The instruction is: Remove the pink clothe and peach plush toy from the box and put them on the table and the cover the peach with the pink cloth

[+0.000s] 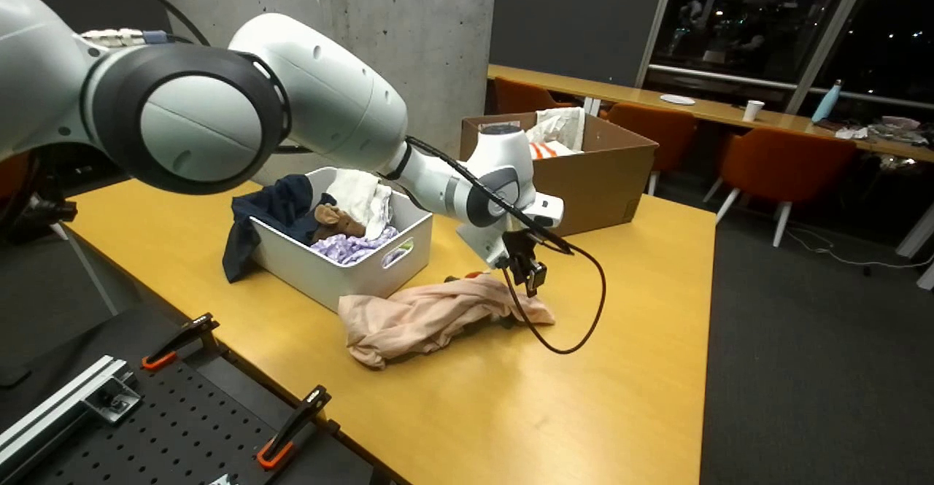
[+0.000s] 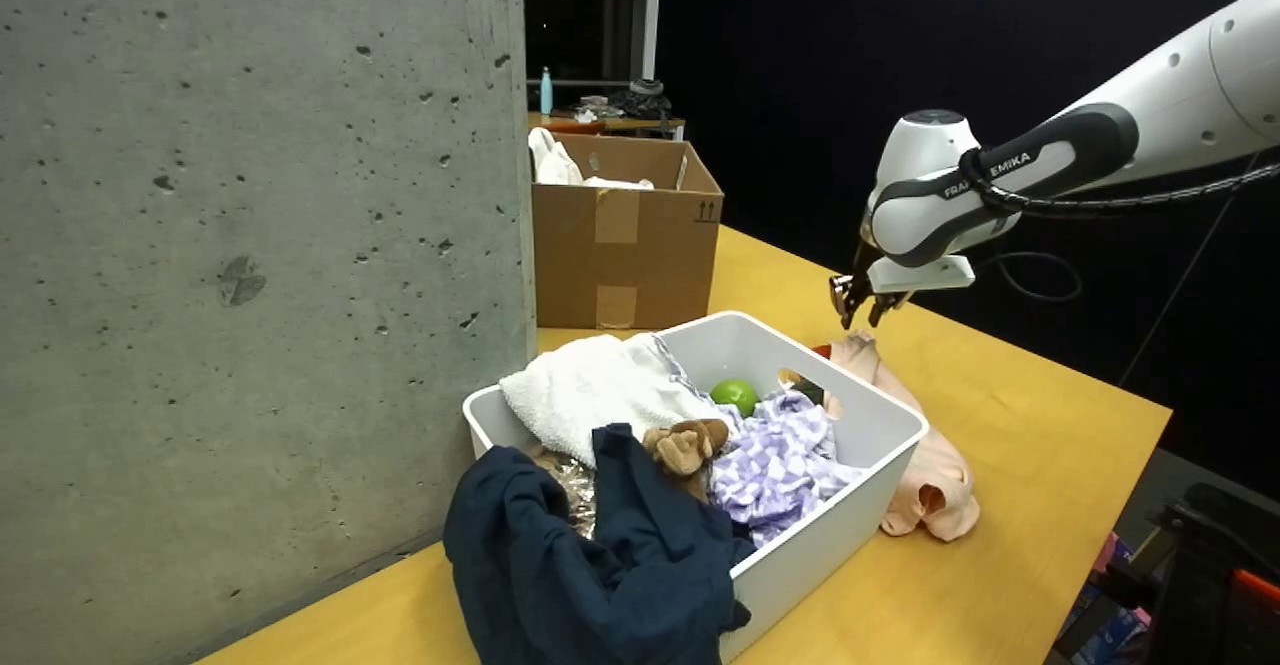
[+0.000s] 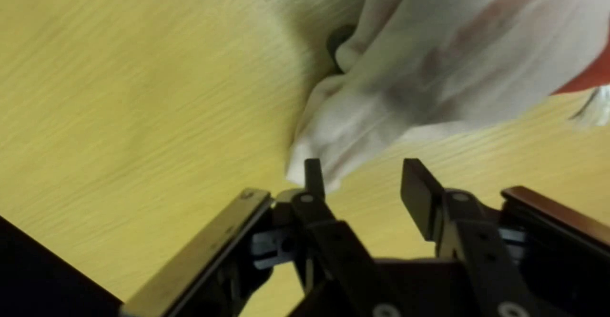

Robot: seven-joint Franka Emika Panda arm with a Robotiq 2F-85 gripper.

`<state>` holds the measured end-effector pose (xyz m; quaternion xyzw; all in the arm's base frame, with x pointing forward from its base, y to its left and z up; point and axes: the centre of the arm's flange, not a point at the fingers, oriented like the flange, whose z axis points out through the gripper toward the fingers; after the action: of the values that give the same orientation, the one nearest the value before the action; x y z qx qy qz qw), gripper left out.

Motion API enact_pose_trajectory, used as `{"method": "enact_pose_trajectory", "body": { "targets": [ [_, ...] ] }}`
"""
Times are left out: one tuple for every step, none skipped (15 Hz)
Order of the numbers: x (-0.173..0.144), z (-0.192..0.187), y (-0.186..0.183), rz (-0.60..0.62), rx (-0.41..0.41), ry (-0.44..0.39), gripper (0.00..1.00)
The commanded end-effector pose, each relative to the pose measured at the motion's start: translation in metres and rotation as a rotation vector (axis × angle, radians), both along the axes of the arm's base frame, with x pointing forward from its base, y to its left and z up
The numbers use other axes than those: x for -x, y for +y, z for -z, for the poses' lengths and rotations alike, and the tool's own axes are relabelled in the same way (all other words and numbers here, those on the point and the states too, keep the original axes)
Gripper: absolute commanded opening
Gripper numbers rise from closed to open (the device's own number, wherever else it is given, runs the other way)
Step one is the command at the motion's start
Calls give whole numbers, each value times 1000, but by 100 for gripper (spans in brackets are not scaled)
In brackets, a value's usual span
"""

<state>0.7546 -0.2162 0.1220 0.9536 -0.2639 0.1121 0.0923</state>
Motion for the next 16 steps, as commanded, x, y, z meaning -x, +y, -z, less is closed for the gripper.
{"method": "enact_pose_trajectory", "body": {
  "targets": [
    [30,-28,27,-35,-10,-26,79],
    [35,-29,33,-38,-17,-26,88],
    [46,-30,40,-41,-23,-16,94],
    [56,-31,45,-41,-27,-9,99],
    [69,-33,50,-39,-35,0,100],
    [80,-35,53,-36,-40,7,100],
    [88,-36,56,-33,-47,16,100],
    [99,-39,58,-24,-52,20,100],
    [109,-42,58,-15,-57,26,100],
    [118,-45,58,-7,-67,31,100],
    [125,-45,55,1,-77,39,100],
    [128,-44,51,8,-85,42,100],
    [132,-41,49,9,-92,46,100],
    [134,-37,48,11,-92,46,100],
    [134,-32,49,5,-94,43,100],
    [134,-29,49,1,-92,36,100]
  ]
}}
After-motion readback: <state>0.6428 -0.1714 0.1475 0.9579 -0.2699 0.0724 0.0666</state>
